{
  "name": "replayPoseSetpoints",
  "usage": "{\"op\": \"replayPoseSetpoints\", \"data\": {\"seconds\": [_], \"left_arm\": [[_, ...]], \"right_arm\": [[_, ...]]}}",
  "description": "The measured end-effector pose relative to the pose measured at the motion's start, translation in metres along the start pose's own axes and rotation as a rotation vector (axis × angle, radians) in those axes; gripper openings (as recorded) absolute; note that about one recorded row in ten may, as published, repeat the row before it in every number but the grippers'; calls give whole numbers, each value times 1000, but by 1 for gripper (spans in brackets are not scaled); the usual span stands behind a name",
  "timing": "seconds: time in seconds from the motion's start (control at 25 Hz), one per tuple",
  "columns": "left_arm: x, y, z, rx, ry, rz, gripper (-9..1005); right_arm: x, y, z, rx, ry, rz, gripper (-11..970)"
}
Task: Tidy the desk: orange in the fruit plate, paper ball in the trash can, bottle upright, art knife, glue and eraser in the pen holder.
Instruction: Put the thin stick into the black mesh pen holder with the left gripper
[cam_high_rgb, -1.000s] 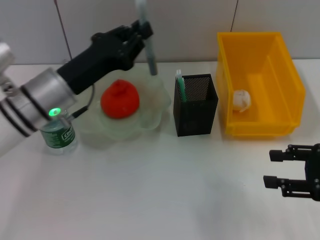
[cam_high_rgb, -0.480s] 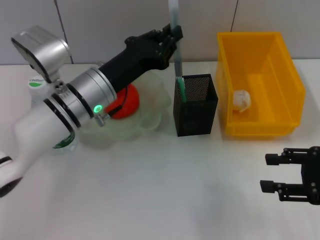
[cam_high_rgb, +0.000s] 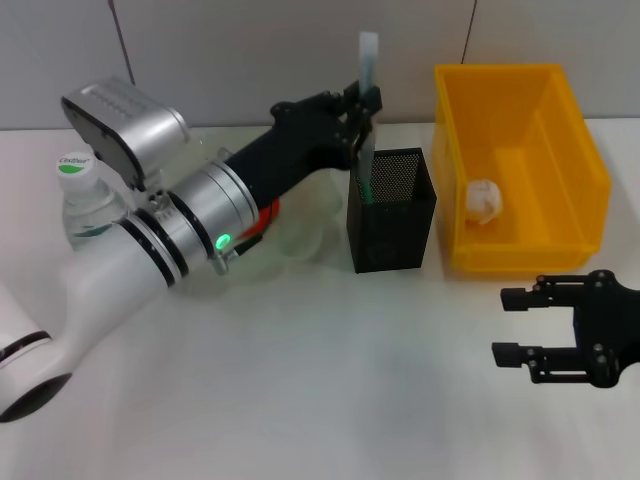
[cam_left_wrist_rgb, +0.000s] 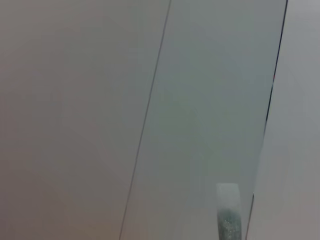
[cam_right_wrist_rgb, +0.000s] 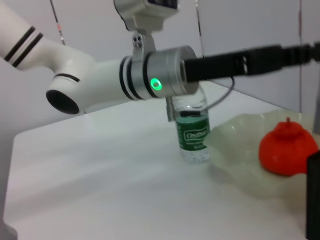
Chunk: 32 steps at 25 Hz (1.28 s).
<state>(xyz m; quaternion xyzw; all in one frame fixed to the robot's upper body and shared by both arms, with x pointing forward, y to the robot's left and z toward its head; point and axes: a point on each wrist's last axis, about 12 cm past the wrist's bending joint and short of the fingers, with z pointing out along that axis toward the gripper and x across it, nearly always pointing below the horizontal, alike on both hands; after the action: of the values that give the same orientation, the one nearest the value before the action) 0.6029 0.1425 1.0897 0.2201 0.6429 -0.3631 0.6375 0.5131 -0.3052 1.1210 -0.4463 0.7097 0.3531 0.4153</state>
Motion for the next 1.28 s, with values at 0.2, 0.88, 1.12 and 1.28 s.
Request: {"op": "replayPoseSetpoints", "data": {"seconds": [0.2, 0.88, 1.12, 1.28], "left_arm": [[8, -10, 4, 0, 27, 28, 189], [15, -13, 14, -55, 84, 5, 225], [14, -10, 15, -86, 74, 7, 238], [14, -10, 15, -88, 78, 8, 246]], "right_arm": [[-5, -1, 8, -26, 11, -16, 674], [-8, 0, 14, -56, 24, -33, 674], [-8, -1, 17, -66, 25, -32, 675], [-8, -1, 17, -66, 27, -33, 675]]}}
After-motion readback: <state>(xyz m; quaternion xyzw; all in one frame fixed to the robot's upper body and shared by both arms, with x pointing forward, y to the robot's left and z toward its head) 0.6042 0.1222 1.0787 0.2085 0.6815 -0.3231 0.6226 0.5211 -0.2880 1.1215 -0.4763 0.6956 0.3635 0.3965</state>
